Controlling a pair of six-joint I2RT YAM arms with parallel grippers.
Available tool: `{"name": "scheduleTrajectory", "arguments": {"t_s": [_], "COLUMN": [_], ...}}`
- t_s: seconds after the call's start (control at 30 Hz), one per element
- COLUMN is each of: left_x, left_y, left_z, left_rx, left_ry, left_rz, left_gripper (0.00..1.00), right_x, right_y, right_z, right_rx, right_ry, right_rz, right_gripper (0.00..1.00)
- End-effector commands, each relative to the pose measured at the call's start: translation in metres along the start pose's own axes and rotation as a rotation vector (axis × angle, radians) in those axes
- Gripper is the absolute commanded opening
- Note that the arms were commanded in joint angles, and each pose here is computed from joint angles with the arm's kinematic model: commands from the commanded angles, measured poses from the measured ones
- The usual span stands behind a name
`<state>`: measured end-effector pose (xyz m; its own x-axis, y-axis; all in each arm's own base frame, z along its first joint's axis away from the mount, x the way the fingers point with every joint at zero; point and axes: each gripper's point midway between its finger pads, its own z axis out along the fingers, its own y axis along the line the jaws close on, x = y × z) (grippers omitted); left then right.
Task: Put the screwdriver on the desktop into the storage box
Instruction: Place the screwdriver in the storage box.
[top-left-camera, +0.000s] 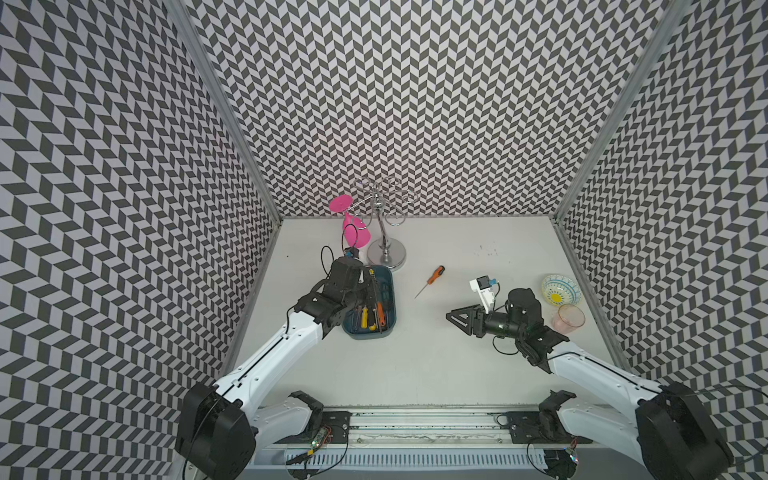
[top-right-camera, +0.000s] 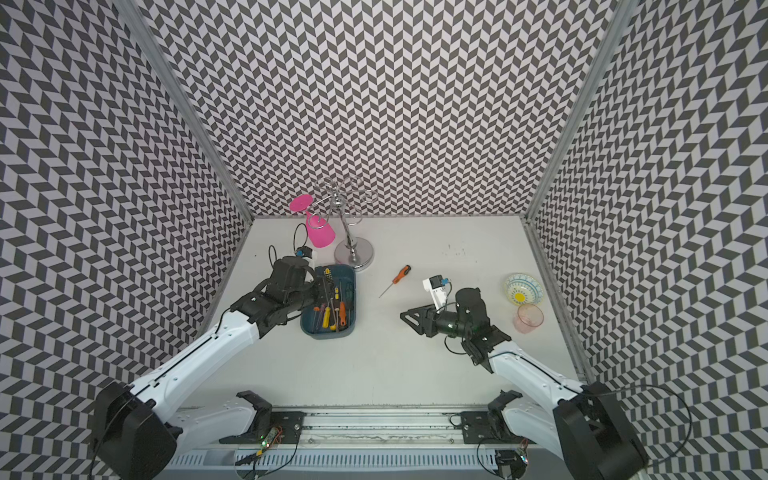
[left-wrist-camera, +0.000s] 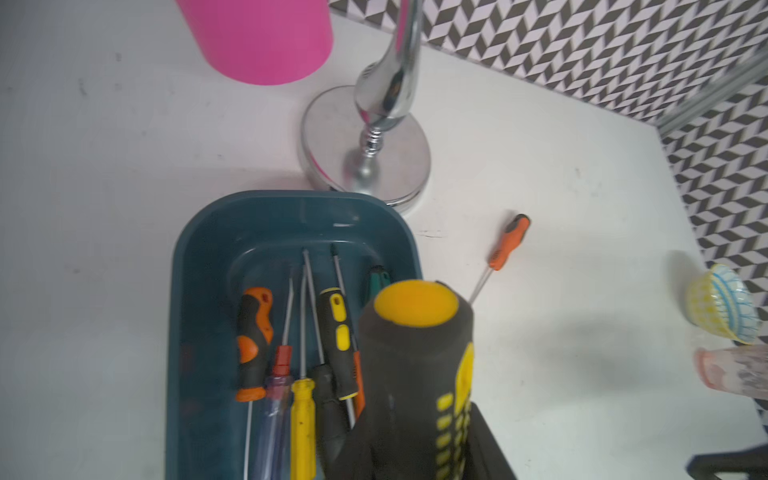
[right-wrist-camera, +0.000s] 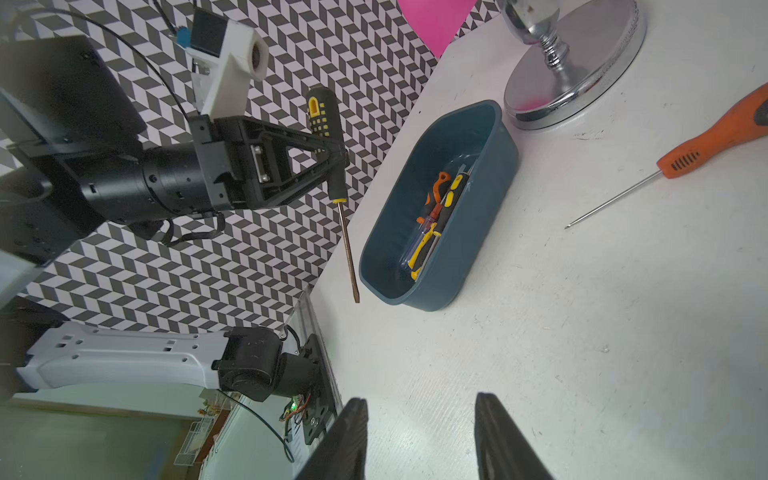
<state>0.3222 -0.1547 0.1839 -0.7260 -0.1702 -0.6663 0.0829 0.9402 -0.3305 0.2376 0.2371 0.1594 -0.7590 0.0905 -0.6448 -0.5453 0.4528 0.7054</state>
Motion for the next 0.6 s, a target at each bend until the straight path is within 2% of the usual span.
{"name": "scheduleTrajectory", "arguments": {"t_s": [0.0,0.33,0.57], "left_x": [-0.005,-0.005,-0.01], "left_y": [0.024,0.048,0.051], "left_z": [0.005,0.039,0.051], "left_rx": [-0.149,-0.307,-0.335], "left_ry": [0.019,0.067,0.085], "left_rz": [0.054,0.085,0.094], "left_gripper": [0.01,0.01,0.01], "right_x": [0.002,0.005,0.007], "right_y": [-0.012,-0.015,-0.017], "right_z": [0.0,-0.002,-0.001], "right_rx": [0.036,0.04,0.033], "right_ry": [-0.008,-0.007,-0.003], "right_rz": [-0.007,-0.01,-0.006], "right_gripper": [0.45,0.45,0.45]}}
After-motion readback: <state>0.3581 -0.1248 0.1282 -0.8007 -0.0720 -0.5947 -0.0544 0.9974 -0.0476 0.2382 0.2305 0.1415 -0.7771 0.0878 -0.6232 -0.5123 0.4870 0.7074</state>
